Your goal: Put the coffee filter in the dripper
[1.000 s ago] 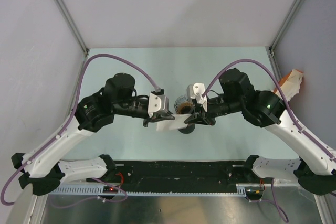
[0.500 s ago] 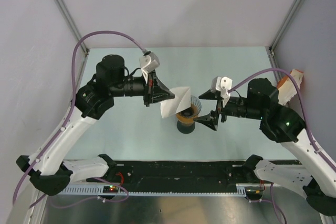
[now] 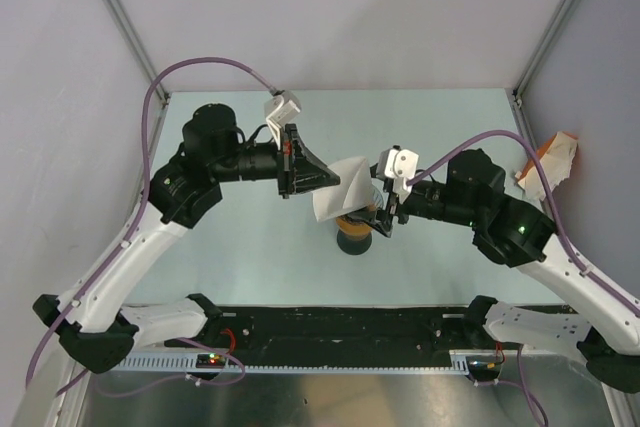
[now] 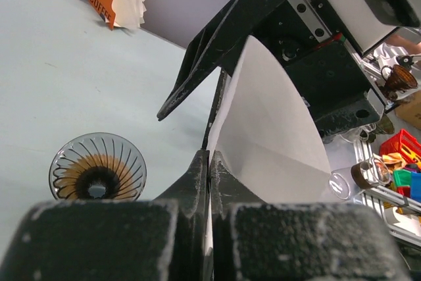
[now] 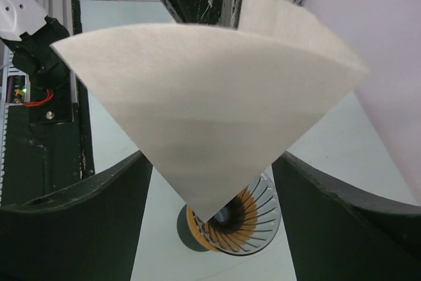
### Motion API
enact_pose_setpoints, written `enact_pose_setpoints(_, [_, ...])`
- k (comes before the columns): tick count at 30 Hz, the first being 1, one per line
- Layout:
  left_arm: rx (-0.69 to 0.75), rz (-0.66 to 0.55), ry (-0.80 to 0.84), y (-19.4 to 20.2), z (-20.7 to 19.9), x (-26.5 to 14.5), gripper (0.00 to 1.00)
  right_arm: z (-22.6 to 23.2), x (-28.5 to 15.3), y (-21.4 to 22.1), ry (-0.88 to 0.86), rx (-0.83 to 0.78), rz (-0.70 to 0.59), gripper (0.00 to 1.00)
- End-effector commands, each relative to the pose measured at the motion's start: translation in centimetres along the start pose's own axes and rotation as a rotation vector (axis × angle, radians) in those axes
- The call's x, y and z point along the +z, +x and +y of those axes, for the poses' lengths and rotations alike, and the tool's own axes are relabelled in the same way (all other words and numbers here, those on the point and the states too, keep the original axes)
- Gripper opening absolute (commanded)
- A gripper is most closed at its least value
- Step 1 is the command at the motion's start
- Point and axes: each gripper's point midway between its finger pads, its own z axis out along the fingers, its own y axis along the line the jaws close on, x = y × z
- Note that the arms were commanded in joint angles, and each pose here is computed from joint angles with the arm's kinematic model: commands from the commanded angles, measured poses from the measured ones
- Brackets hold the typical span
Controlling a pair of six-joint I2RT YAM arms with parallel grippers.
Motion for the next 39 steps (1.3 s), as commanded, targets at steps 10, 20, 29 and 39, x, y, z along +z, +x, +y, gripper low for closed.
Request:
enact_pose_setpoints(10, [0.005, -0.032, 0.031, -0.5, -1.1, -0.6, 0.00, -0.8, -0.3, -3.1, 0.024, -0.065, -0.076, 0.53])
enact_pose_setpoints(20, [0.042, -0.019, 0.066, -0.2, -1.6, -0.6, 0.00, 0.2, -0.6, -3.2, -0.027, -0.046, -0.087, 0.44])
enact_pose_setpoints(29, [0.102, -0.014, 0.122, 0.1, -3.0, -1.1, 0.00, 1.4, -0.9, -2.7, -0.088, 0.017, -0.073, 0.61])
enact_pose_setpoints(39, [0.111, -0.036, 0.061, -0.3, -2.0, -0.9, 0.00, 1.2, -1.1, -3.2, -0.101, 0.036, -0.102, 0.42])
